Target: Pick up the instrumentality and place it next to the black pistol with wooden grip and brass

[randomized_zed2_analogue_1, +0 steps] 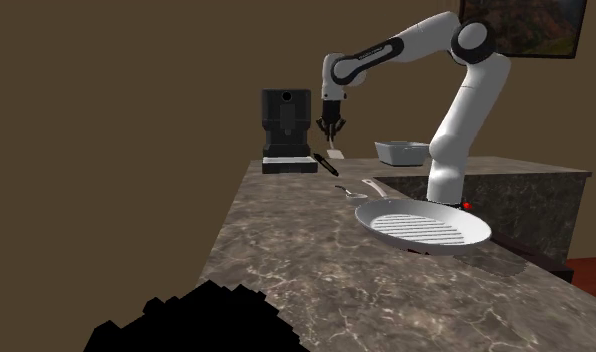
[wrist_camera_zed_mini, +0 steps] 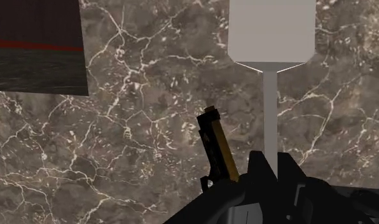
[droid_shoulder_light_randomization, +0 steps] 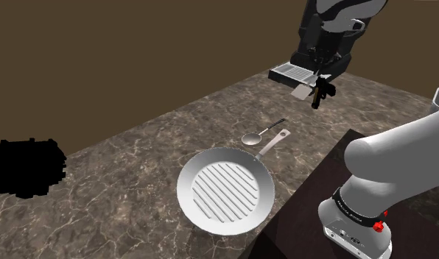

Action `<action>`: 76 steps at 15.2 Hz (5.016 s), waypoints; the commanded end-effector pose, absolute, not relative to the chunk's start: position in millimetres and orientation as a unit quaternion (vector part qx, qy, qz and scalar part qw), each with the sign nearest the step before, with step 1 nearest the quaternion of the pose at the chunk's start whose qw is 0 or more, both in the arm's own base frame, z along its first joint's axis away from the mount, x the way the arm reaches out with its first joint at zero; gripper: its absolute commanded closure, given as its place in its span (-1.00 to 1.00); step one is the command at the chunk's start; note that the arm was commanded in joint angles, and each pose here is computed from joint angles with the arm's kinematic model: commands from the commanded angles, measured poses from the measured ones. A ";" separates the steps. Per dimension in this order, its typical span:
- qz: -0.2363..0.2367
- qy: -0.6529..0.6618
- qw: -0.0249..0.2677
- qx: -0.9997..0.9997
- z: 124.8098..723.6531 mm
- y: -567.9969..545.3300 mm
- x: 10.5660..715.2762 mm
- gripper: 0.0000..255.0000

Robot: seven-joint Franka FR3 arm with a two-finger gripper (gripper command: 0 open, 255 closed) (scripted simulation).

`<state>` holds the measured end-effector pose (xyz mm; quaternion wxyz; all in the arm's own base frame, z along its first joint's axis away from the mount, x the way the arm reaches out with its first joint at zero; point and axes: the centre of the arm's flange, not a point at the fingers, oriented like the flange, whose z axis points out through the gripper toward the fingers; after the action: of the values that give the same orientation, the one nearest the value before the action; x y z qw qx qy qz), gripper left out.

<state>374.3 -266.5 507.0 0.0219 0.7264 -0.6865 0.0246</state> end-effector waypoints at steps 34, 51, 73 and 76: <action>0.024 -0.686 0.022 0.727 454.2 -562.6 254.9 1.00; 0.024 -0.686 0.022 0.727 364.4 -562.6 254.9 1.00; 0.024 -0.686 0.022 0.727 400.4 -559.3 254.6 -1.00; 0.024 -0.686 0.022 0.727 400.4 -559.3 254.7 -1.00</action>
<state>254.9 -559.5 400.0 0.0223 0.7270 -0.6859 0.0246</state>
